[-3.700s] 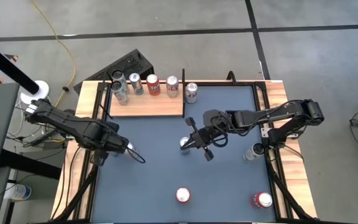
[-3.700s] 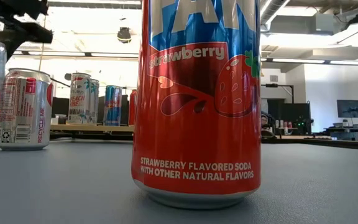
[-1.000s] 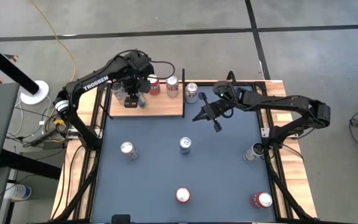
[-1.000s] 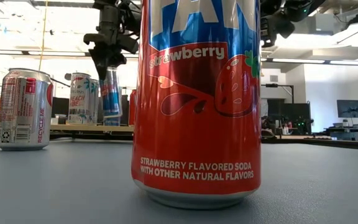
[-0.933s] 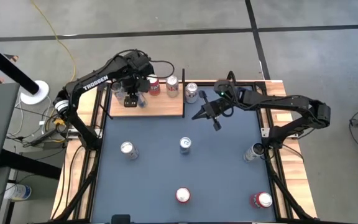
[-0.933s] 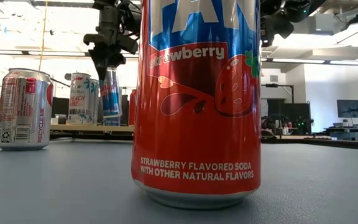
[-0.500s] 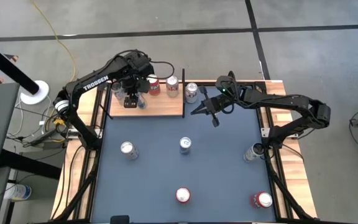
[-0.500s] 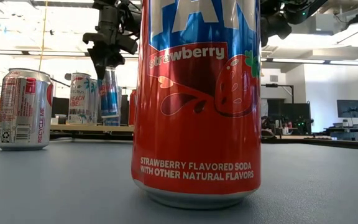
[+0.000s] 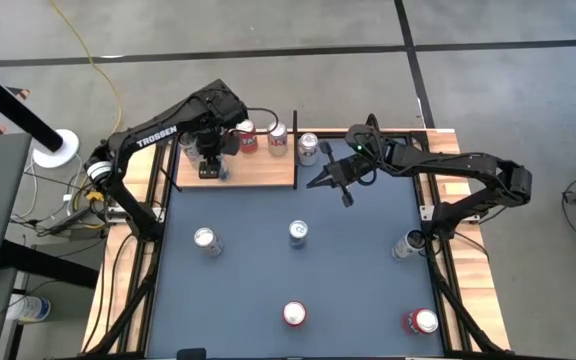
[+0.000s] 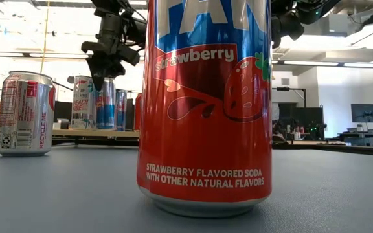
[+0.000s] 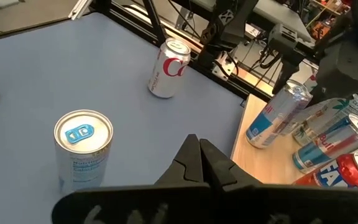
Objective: Place canned beverage on shelf
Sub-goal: Put the left blue soda can on the shelf aligned with the other blue soda can
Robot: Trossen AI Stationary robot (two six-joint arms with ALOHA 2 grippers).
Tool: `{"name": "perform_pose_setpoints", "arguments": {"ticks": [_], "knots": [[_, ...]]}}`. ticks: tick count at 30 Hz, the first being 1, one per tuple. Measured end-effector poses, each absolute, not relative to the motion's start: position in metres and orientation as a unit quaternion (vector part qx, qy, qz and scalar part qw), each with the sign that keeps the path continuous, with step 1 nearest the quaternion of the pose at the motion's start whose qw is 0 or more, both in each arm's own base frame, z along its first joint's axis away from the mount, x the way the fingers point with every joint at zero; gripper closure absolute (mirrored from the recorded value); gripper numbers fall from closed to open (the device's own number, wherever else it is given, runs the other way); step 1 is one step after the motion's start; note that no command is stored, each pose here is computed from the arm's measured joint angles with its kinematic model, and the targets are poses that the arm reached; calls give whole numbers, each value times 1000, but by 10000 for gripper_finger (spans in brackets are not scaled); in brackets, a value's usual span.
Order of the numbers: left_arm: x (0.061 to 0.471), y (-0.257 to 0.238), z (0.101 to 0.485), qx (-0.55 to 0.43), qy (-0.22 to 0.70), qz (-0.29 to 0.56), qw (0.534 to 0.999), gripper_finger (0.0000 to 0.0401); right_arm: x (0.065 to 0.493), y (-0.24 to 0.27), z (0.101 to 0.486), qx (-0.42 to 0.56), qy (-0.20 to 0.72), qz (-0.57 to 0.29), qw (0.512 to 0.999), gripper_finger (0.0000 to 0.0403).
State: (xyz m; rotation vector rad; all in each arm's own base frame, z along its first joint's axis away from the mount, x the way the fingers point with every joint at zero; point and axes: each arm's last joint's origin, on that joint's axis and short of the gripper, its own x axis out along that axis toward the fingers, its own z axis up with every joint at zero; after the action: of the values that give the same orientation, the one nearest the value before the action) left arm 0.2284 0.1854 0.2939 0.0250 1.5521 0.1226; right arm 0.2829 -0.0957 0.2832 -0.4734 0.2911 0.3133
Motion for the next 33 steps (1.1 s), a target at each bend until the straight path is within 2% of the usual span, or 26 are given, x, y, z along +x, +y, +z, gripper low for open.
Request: {"name": "perform_pose_setpoints", "arguments": {"ticks": [4, 14, 24, 33], "knots": [[228, 186, 294, 9, 701, 65, 711, 157, 283, -96, 283, -233, 143, 154, 949, 403], [229, 188, 293, 27, 705, 76, 704, 85, 283, -96, 284, -235, 141, 154, 949, 403], [228, 189, 321, 39, 703, 111, 701, 79, 286, -93, 289, -232, 117, 148, 954, 403], [213, 165, 357, -10, 657, 170, 735, 78, 293, -79, 297, -226, 75, 157, 959, 403]]}}
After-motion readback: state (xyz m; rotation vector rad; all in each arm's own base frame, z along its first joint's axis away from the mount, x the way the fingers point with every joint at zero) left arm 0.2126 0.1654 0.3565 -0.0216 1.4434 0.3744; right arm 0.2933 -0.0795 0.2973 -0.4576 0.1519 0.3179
